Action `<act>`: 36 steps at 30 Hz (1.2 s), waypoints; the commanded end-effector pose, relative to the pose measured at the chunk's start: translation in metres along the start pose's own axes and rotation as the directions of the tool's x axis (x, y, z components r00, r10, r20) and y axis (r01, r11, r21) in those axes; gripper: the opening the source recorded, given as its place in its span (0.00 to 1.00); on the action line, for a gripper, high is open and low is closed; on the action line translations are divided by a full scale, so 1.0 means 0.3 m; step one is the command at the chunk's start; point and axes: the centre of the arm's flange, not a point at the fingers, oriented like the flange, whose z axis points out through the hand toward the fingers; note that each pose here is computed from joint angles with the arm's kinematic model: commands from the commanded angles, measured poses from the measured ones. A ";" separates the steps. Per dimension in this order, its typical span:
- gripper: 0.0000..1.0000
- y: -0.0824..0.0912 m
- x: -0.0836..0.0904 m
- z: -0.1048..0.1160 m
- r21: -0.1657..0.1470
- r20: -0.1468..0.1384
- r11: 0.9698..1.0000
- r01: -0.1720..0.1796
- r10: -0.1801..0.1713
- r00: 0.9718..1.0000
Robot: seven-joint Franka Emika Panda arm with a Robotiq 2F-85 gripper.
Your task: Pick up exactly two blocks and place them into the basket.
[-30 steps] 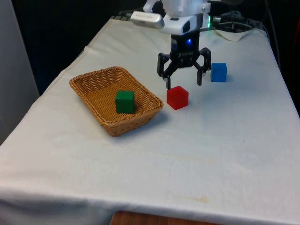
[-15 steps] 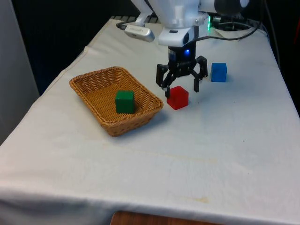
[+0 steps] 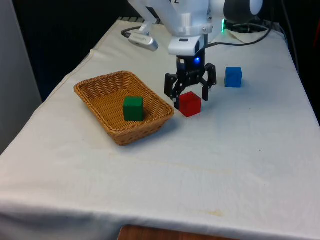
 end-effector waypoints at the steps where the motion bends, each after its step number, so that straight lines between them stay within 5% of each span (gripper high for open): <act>1: 1.00 0.000 -0.003 -0.001 -0.003 -0.014 1.000 0.013 -0.013 1.000; 20: 1.00 -0.037 -0.066 0.049 0.009 0.034 0.999 0.039 -0.039 0.999; 24: 1.00 -0.046 -0.071 0.043 -0.003 0.026 0.999 0.042 -0.042 0.999; 25: 0.97 -0.046 -0.072 0.043 -0.002 0.025 0.999 0.041 -0.041 0.999; 30: 0.26 -0.043 -0.072 0.047 0.007 0.032 0.999 0.038 -0.038 0.999; 31: 0.26 -0.047 -0.074 0.042 -0.001 0.025 0.999 0.040 -0.040 0.999; 34: 0.00 -0.048 -0.074 0.042 0.000 0.025 0.999 0.040 -0.040 0.999; 36: 0.00 -0.048 -0.076 0.043 0.000 0.026 0.999 0.040 -0.040 0.999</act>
